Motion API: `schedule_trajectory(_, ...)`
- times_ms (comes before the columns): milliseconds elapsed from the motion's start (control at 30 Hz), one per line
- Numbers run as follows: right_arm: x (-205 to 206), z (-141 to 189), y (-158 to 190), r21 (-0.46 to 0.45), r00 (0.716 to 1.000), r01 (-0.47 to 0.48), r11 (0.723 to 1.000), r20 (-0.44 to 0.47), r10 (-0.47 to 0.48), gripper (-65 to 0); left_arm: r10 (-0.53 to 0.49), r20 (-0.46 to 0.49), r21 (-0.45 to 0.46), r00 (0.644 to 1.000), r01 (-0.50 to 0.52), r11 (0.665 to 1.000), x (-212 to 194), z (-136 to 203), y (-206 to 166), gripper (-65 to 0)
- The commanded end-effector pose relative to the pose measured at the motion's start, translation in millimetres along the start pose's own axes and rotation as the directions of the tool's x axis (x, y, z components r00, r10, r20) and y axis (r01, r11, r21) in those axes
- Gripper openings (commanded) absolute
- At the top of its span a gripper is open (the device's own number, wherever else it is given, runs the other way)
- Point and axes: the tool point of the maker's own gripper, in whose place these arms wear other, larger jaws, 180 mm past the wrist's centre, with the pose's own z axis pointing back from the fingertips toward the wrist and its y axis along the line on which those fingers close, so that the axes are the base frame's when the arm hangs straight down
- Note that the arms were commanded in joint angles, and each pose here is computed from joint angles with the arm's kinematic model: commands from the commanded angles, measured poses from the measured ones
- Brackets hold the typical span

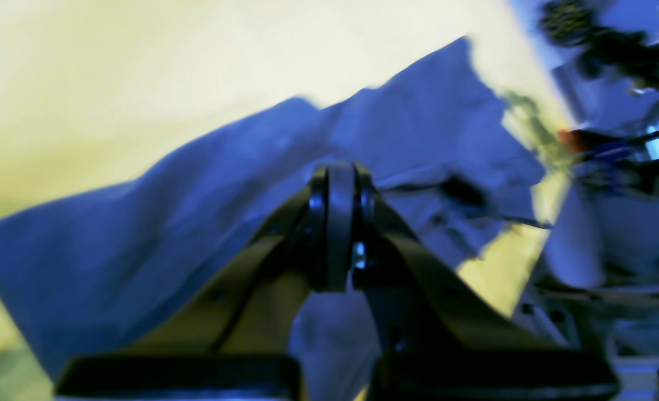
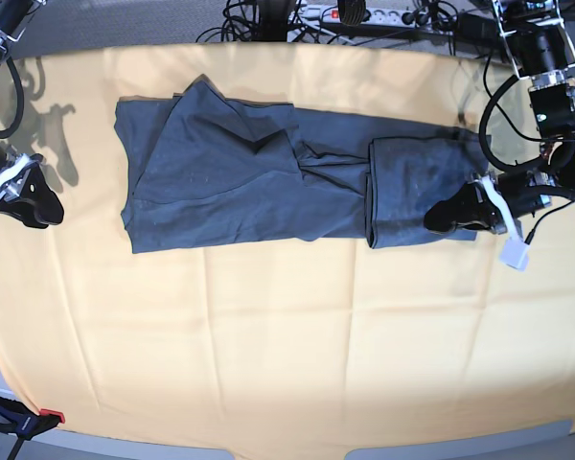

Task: Fold the T-shirt properly
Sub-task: 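Grasp the other strip end with the left gripper and fold it inward, then grasp the folded end with the right gripper and fold it over again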

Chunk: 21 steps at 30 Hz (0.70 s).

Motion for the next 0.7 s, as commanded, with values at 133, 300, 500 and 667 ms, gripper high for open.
schedule_trajectory(133,19,3,4,0.019,0.998,-0.035,0.999,0.053,0.034,-40.8,0.008,-0.011,0.069,1.000,-0.007,0.998,-16,1,10,-65.0)
schedule_trajectory(300,-12,-24,18,0.037,0.998,-0.027,0.999,-0.055,0.029,-27.7,0.031,-0.064,0.152,0.997,-0.021,0.988,-46,6,25,-65.0)
schedule_trajectory(500,-53,-56,29,-0.031,0.987,0.041,0.999,-0.156,-0.045,-27.3,0.078,-0.091,0.188,0.993,-0.060,0.980,-66,9,30,-65.0)
schedule_trajectory(667,-69,-59,26,-0.085,0.973,0.139,0.987,-0.173,-0.152,-27.2,0.077,-0.100,0.200,0.992,-0.056,0.978,-67,11,32,-65.0)
